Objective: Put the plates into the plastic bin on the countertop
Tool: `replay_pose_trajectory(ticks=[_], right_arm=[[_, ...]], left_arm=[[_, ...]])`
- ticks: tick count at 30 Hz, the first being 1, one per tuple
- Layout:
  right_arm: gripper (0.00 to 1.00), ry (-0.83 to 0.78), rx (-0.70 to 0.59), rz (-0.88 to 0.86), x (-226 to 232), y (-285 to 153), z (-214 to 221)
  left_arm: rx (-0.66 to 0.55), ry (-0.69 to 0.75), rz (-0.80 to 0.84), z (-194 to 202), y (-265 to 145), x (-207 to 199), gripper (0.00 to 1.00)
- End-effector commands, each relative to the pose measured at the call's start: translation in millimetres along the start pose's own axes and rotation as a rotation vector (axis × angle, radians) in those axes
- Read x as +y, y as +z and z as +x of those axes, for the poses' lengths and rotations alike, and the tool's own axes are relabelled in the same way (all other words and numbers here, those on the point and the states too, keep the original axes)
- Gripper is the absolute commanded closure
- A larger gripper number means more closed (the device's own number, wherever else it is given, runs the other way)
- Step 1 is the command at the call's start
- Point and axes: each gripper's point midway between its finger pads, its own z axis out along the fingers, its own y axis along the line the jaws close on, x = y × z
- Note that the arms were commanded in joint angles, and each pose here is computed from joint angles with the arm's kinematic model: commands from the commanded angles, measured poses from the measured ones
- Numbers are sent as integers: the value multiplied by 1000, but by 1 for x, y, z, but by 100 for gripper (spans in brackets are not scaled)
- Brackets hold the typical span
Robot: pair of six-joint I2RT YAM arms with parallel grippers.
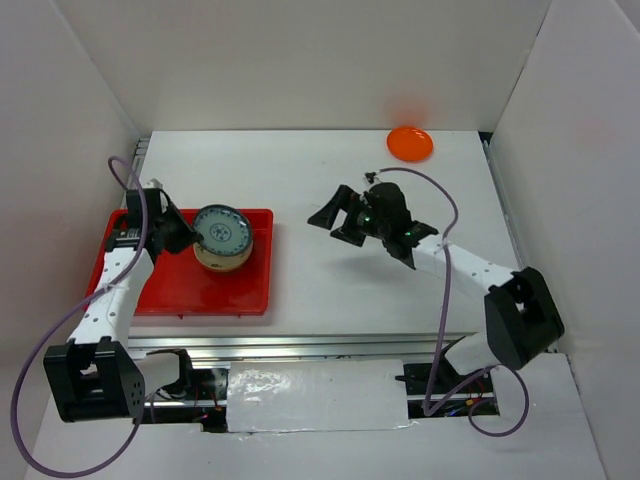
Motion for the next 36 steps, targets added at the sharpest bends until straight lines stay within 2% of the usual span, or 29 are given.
replay_pose_trajectory(ticks=[1, 4, 5, 6, 8, 9, 12, 14, 16, 17, 18, 19, 20, 21, 23, 24, 26, 27, 28, 29, 30, 31, 33, 34, 36], right_arm=[[0, -24, -172, 16, 3, -33, -35], [0, -39, -224, 69, -11, -56, -45], [0, -20, -251, 112, -29, -64, -53], [0, -14, -277, 128, -37, -72, -60], [0, -6, -344, 164, -59, -93, -78], [0, -4, -374, 188, -67, -100, -85], [0, 61, -465, 320, -119, -117, -113], [0, 208, -443, 445, -186, -109, -120], [0, 313, -480, 507, -224, -110, -134], [0, 354, -521, 484, -229, -107, -152], [0, 435, -506, 538, -266, -101, -151], [0, 458, -531, 520, -270, -98, -175], [0, 496, -527, 494, -274, -90, -184], [0, 553, -489, 519, -301, -76, -179], [0, 577, -523, 467, -302, -68, -217], [0, 626, -477, 454, -318, -53, -210], [0, 653, -527, 374, -316, -49, -240], [1, 678, -534, 382, -328, -44, -241], [1, 665, -576, 363, -323, -43, -265], [1, 702, -563, 407, -330, -37, -263], [1, 735, -553, 462, -351, -28, -258], [1, 736, -564, 440, -342, -21, -282], [2, 783, -563, 448, -361, -6, -285], [6, 799, -585, 404, -355, -2, -303], [10, 831, -602, 417, -369, 5, -308]], left_arm=[[-36, -90, -136, 4, 14, 33, 100], [-13, -126, -179, 13, 26, 45, 100], [-2, -132, -186, 17, 28, 47, 100], [-13, -137, -220, 15, 29, 53, 88], [-18, -146, -235, 16, 29, 56, 47], [-16, -145, -235, 16, 29, 56, 1], [-18, -129, -236, 13, 24, 53, 1], [-20, -98, -245, 13, 16, 50, 1], [-16, -82, -230, 13, 11, 47, 1], [-15, -71, -213, 12, 8, 43, 1], [-1, -46, -184, 15, 2, 39, 1], [2, -28, -158, 14, -3, 33, 1], [0, -4, -126, 13, -7, 27, 1], [-2, 45, -97, 13, -15, 22, 1], [-6, 96, -46, 7, -29, 8, 1], [-9, 138, -33, 6, -37, 6, 1], [-33, 177, -3, 0, -49, -3, 1], [-54, 207, 14, -3, -56, -6, 1], [-66, 220, 20, -5, -59, -8, 1], [-76, 227, 31, -5, -63, -10, 1], [-78, 238, 36, -5, -64, -10, 1], [-69, 239, 46, -2, -62, -11, 1], [-59, 239, 66, 1, -59, -13, 1], [-48, 242, 90, 5, -54, -15, 1], [-30, 248, 98, 9, -49, -14, 1]])
